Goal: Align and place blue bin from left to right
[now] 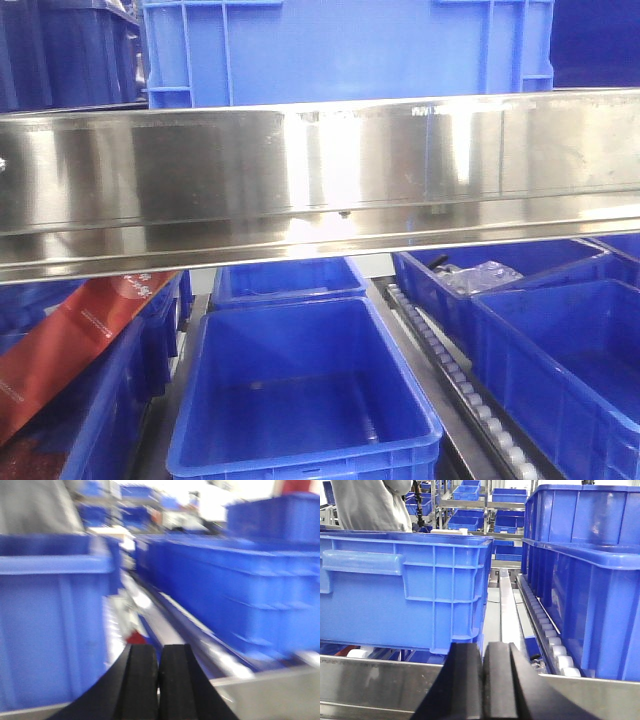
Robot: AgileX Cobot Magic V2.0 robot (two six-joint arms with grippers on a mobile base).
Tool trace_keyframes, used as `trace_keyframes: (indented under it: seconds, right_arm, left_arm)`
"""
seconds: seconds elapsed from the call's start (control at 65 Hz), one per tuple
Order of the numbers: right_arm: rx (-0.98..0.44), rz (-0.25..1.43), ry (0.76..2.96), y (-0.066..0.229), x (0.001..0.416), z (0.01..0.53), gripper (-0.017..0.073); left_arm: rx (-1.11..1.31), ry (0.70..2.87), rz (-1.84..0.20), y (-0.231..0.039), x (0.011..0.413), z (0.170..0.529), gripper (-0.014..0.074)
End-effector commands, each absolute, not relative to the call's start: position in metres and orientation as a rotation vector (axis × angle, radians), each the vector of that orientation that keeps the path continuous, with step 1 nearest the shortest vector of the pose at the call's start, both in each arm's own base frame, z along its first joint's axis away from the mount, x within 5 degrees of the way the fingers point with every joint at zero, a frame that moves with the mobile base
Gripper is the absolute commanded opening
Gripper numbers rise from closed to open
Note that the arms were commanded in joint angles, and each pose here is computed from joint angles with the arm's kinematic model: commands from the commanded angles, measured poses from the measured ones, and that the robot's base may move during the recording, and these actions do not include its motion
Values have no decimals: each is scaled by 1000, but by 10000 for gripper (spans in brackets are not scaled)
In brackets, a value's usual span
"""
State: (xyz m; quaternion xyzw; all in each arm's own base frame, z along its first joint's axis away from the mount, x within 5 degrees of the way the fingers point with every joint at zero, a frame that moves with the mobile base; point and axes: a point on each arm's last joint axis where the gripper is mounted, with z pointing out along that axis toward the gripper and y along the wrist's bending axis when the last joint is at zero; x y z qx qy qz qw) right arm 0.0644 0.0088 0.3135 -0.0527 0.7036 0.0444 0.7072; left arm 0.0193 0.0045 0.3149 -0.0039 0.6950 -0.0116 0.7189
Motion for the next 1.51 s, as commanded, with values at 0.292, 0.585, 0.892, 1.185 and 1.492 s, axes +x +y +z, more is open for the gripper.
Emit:
trace_keyframes:
  seconds: [0.292,0.585,0.892,1.185,1.492]
  right_arm:
    - [-128,86,1525,9,63,316,-79]
    - [-127,86,1522,9,63,317,-79]
    - [-127,86,1522,9,63,317,-79]
    - [-127,86,1522,9,63,317,-79]
    - [-127,86,1522,9,63,317,-79]
  left_arm:
    - [-84,1482,40,4,54,223,4]
    - [-82,1488,41,5,56,213,4]
    - [-82,1488,41,5,56,213,4]
    - [-82,1488,41,5,56,213,4]
    - [-82,1488,41,5,56,213,4]
